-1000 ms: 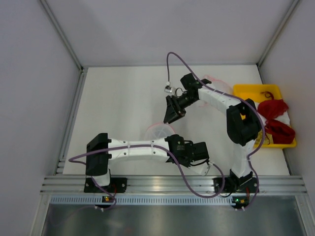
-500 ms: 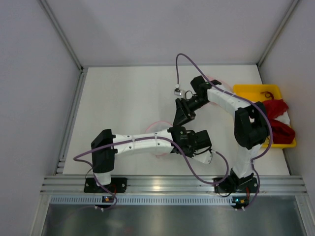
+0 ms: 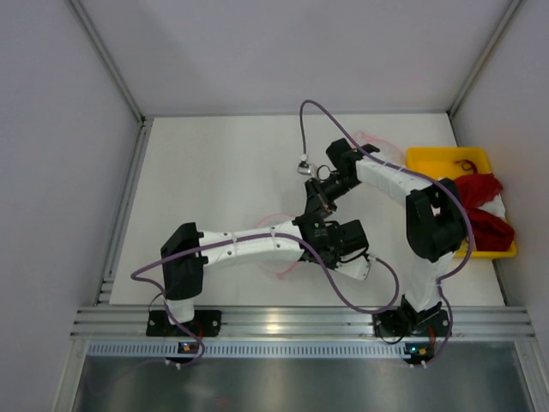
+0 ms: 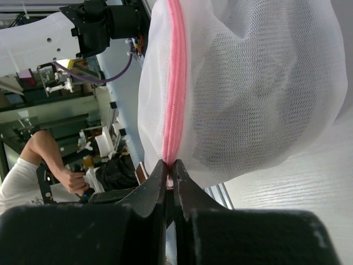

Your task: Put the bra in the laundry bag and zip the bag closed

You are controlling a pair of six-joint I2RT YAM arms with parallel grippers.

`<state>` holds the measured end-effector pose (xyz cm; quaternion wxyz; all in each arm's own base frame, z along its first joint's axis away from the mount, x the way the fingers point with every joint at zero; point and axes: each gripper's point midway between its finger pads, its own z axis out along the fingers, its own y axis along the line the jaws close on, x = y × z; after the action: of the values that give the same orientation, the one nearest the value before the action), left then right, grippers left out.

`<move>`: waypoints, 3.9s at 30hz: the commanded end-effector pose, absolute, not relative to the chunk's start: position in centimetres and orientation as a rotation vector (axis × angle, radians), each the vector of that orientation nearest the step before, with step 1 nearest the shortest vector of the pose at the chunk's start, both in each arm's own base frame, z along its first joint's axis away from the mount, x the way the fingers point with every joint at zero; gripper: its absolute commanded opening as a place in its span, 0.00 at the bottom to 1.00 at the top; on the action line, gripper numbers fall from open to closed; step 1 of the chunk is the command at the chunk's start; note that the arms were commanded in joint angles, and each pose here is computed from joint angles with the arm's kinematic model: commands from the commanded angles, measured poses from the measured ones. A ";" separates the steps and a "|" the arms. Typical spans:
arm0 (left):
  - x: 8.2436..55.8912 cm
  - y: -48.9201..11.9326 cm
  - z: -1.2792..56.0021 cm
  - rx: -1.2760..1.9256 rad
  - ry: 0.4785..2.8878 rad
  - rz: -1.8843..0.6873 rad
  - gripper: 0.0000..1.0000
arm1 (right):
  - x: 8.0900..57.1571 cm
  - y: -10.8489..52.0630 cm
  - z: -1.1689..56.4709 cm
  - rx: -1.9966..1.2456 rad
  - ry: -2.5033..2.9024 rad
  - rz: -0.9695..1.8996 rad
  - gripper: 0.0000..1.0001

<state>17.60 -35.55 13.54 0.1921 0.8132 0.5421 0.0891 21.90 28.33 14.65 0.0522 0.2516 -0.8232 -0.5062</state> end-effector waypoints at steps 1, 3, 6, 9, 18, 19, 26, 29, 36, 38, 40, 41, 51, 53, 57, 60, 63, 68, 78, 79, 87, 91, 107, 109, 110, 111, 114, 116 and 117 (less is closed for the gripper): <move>16.5 -36.2 14.9 2.263 1.492 0.173 0.00 | 24.0 29.4 16.3 0.845 -2.533 -1.620 0.00; 15.7 -36.2 15.1 2.270 1.478 0.159 0.00 | 25.0 29.6 16.4 0.853 -2.559 -1.633 0.00; 14.5 -35.9 14.8 2.294 1.467 0.150 0.00 | 26.5 29.8 16.5 0.864 -2.588 -1.648 0.00; 12.9 -35.9 14.6 2.321 1.451 0.128 0.00 | 27.9 30.1 16.8 0.877 -2.610 -1.656 0.00; 10.5 -35.0 14.2 2.365 1.466 0.098 0.00 | 29.1 30.6 16.7 0.889 -2.613 -1.671 0.00; 10.8 -35.0 14.3 2.357 1.467 0.111 0.00 | 28.8 30.6 16.8 0.889 -2.604 -1.674 0.00; 13.1 -35.3 14.1 2.316 1.503 0.200 0.00 | 27.9 29.0 17.1 0.889 -2.684 -1.579 0.68; 14.1 -35.4 14.0 2.297 1.523 0.238 0.00 | 26.7 27.3 16.8 0.894 -2.715 -1.525 0.71; 15.4 -36.0 13.8 2.275 1.549 0.246 0.00 | 24.5 25.0 15.7 0.886 -2.779 -1.422 0.89; 15.6 -36.1 13.7 2.274 1.555 0.249 0.00 | 24.9 24.5 15.6 0.895 -2.826 -1.375 0.93; 15.7 -36.2 13.8 2.270 1.554 0.249 0.00 | 25.2 24.0 15.6 0.848 -2.847 -1.370 0.93; 15.8 -36.2 13.9 2.265 1.557 0.256 0.00 | 25.2 23.9 15.7 0.819 -2.851 -1.373 0.93; 16.7 -36.9 13.7 2.240 1.576 0.249 0.00 | 22.4 25.5 15.8 0.586 -2.626 -1.649 0.70; 16.7 -37.0 13.6 2.242 1.572 0.247 0.00 | 22.5 25.9 15.9 0.586 -2.603 -1.658 0.61; 16.7 -37.2 13.5 2.240 1.573 0.244 0.00 | 22.1 27.0 15.5 0.623 -2.568 -1.647 0.53; 16.6 -37.2 13.4 2.242 1.577 0.236 0.00 | 21.6 28.0 15.1 0.663 -2.537 -1.631 0.36; 16.1 -37.1 13.6 2.246 1.578 0.202 0.00 | 21.9 28.2 14.7 0.685 -2.543 -1.607 0.12; 15.0 -36.2 13.3 2.264 1.594 0.174 0.00 | 23.4 28.3 14.8 0.720 -2.587 -1.603 0.00; 10.1 -33.6 11.3 2.339 1.685 -0.011 0.00 | 27.0 28.6 15.8 0.827 -2.661 -1.614 0.00; 9.9 -33.4 11.1 2.342 1.691 -0.015 0.00 | 27.2 28.5 15.7 0.880 -2.665 -1.618 0.00; 8.9 -32.9 11.3 2.333 1.729 -0.089 0.00 | 27.5 28.1 15.1 0.938 -2.691 -1.562 0.00; 8.2 -32.1 10.7 2.351 1.754 -0.113 0.00 | 27.6 28.0 15.0 0.968 -2.692 -1.554 0.00; 15.4 -34.2 20.8 1.926 1.777 -0.244 0.68 | 25.9 27.9 13.6 0.931 -2.650 -1.589 0.00; 16.5 -33.9 21.6 1.843 1.842 -0.311 0.76 | 25.9 27.8 13.1 0.920 -2.656 -1.580 0.00; 17.0 -33.9 22.0 1.804 1.868 -0.333 0.76 | 25.9 27.8 12.8 0.909 -2.656 -1.574 0.00; 17.4 -33.9 22.3 1.758 1.902 -0.360 0.77 | 25.9 27.8 12.8 0.895 -2.656 -1.576 0.00; 19.3 -33.8 23.6 1.575 2.006 -0.482 0.77 | 25.7 27.9 12.5 0.868 -2.647 -1.584 0.01; 21.1 -33.1 23.8 1.434 2.078 -0.577 0.78 | 25.9 27.8 12.0 0.858 -2.667 -1.568 0.16; 21.8 -32.7 23.7 1.387 2.107 -0.604 0.78 | 26.0 27.6 11.6 0.849 -2.682 -1.541 0.31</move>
<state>20.97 -32.58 21.34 0.2524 0.5879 0.7544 -0.1472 24.80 27.43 11.48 0.0024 0.2516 -0.8384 -0.4835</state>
